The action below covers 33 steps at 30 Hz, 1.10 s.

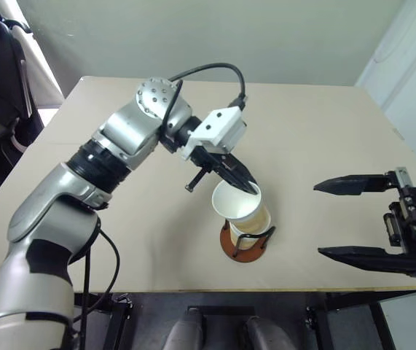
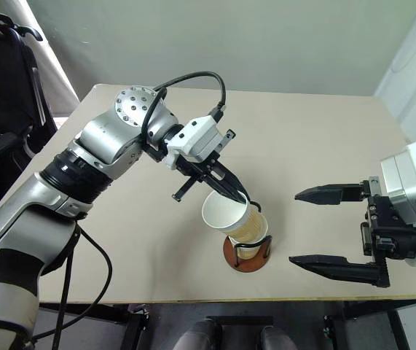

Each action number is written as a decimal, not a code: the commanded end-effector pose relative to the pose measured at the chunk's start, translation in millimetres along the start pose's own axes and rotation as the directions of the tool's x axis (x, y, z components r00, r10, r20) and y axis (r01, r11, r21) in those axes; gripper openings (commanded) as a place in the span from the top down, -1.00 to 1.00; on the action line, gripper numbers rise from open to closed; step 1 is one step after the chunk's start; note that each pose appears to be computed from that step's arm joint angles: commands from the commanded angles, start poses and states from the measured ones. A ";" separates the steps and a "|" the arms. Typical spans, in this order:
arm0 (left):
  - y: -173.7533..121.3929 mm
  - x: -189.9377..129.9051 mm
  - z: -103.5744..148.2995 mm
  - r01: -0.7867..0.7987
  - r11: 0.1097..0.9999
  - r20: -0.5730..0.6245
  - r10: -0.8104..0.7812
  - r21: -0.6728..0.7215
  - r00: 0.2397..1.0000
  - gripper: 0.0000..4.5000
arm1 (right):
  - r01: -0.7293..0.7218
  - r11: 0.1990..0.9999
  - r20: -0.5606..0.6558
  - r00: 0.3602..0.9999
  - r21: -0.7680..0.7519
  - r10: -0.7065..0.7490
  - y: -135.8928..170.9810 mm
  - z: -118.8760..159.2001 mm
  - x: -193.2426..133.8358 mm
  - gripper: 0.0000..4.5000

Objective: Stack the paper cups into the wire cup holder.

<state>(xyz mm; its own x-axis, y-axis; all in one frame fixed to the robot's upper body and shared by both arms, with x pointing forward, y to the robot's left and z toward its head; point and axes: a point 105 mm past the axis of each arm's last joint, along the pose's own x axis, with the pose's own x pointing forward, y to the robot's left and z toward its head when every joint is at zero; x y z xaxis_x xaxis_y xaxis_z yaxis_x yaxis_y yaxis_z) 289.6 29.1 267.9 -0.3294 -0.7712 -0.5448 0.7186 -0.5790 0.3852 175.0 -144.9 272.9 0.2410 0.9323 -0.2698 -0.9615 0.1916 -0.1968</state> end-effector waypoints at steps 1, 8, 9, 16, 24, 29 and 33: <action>-2.2 -4.0 9.5 0.037 0.998 -0.027 -0.036 0.052 0.999 0.99 | 0.015 0.999 0.010 1.000 -0.045 -0.014 2.5 8.1 -1.9 -1.00; 4.7 1.7 -7.6 0.018 0.998 -0.102 -0.012 0.055 0.995 0.99 | 0.023 0.999 0.006 1.000 -0.044 -0.023 -0.4 6.4 0.9 -1.00; 6.6 2.0 -9.4 0.011 0.997 -0.113 -0.002 0.078 0.994 0.99 | 0.026 0.999 0.002 1.000 -0.042 -0.026 -1.1 5.3 0.8 -1.00; 15.1 5.6 -11.0 -0.024 0.994 -0.102 0.035 0.105 0.994 -0.06 | 0.033 0.999 -0.013 0.999 -0.039 -0.033 -3.3 1.6 1.0 -1.00; 24.4 -6.2 4.0 -0.156 0.982 -0.014 0.158 0.104 0.987 -0.99 | 0.003 1.000 -0.029 1.000 -0.028 -0.003 -7.4 -3.4 0.3 -1.00; -18.2 -88.8 -26.1 -0.395 0.913 -0.096 0.386 -0.107 0.918 -0.99 | -0.024 0.999 -0.089 0.996 0.040 0.027 -28.8 -31.5 -7.0 -1.00; -71.9 -130.8 -46.9 -0.578 0.777 -0.220 0.536 -0.248 0.815 -0.99 | 0.038 0.998 -0.082 0.996 0.046 -0.035 -52.6 -44.8 -27.2 -1.00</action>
<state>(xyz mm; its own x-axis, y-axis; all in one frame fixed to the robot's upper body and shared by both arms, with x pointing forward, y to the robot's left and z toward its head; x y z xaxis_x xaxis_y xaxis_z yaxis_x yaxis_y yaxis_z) 320.2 189.2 253.1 0.2407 -0.8564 -0.4567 0.9292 0.0673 0.3635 223.8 -190.2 243.5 0.2814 0.8986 -0.3366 -0.9595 0.2578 -0.1139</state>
